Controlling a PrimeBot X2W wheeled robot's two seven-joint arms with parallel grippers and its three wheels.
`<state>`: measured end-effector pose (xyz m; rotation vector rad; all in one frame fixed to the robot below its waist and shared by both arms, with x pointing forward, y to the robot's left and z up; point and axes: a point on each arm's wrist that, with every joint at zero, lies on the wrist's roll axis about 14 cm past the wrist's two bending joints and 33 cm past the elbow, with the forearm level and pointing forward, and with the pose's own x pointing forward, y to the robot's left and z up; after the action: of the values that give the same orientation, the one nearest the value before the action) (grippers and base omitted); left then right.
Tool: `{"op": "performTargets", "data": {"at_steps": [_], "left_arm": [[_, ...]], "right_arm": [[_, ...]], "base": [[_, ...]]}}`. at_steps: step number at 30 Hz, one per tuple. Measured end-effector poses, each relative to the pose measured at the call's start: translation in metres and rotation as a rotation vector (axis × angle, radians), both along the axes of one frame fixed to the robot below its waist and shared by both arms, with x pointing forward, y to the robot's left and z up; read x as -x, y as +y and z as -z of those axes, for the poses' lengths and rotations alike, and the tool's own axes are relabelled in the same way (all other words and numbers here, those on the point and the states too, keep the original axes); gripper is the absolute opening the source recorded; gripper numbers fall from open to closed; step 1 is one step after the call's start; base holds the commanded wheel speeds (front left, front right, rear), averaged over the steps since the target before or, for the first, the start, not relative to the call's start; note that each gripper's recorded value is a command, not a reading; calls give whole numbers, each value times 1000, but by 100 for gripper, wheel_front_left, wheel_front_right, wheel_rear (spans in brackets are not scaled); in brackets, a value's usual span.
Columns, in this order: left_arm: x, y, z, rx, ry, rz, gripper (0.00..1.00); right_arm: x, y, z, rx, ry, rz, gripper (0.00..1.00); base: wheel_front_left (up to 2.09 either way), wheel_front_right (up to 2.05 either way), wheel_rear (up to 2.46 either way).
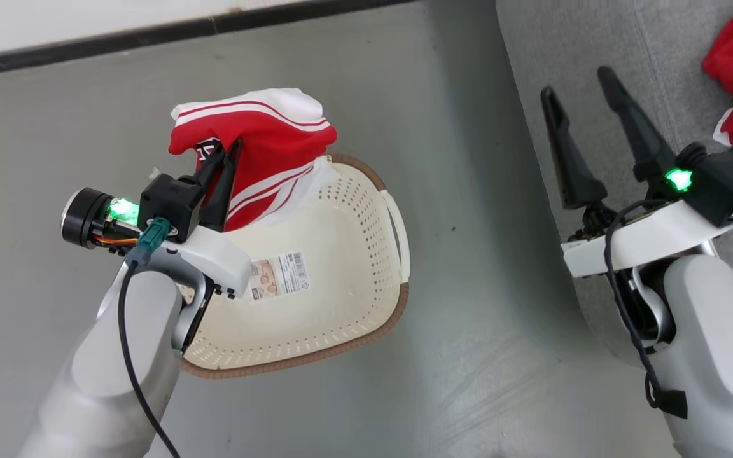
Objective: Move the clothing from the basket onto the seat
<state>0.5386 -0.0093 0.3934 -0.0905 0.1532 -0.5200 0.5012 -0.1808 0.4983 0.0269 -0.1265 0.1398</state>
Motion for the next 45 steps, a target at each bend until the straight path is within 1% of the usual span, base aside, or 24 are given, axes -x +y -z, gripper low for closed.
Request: {"op": "performTargets", "data": {"at_steps": [5, 13, 23, 25, 30, 34, 37, 41, 45], "left_arm": [[4, 12, -29, 3, -67, -18, 0], [22, 29, -82, 7, -188, -35, 0], [56, 43, -132, -1, -301, -24, 0], [63, 43, -143, 6, -323, -16, 0], [82, 40, -170, 62, -349, 8, 0], [96, 37, -187, 61, -377, 29, 0], [110, 32, -198, 86, -384, 61, 0], [127, 23, -213, 82, -411, 106, 0], [143, 16, -229, 81, -446, 140, 0]], "right_arm": [[10, 9, -1, 5, 12, -30, 100], [28, 18, -12, 40, 10, -82, 100], [55, 33, -27, 62, -2, -151, 100], [60, 39, -28, 63, 1, -175, 100], [77, 57, -26, 83, 16, -248, 100], [88, 71, -32, 95, 6, -305, 100], [98, 85, -32, 115, 9, -359, 100], [111, 102, -32, 139, 20, -428, 100], [122, 118, -32, 190, 25, -498, 100]], "base": [[0, 0, 0], [0, 0, 0], [0, 0, 0], [0, 0, 0], [0, 0, 0], [0, 0, 0], [0, 0, 0], [0, 0, 0], [0, 0, 0]]}}
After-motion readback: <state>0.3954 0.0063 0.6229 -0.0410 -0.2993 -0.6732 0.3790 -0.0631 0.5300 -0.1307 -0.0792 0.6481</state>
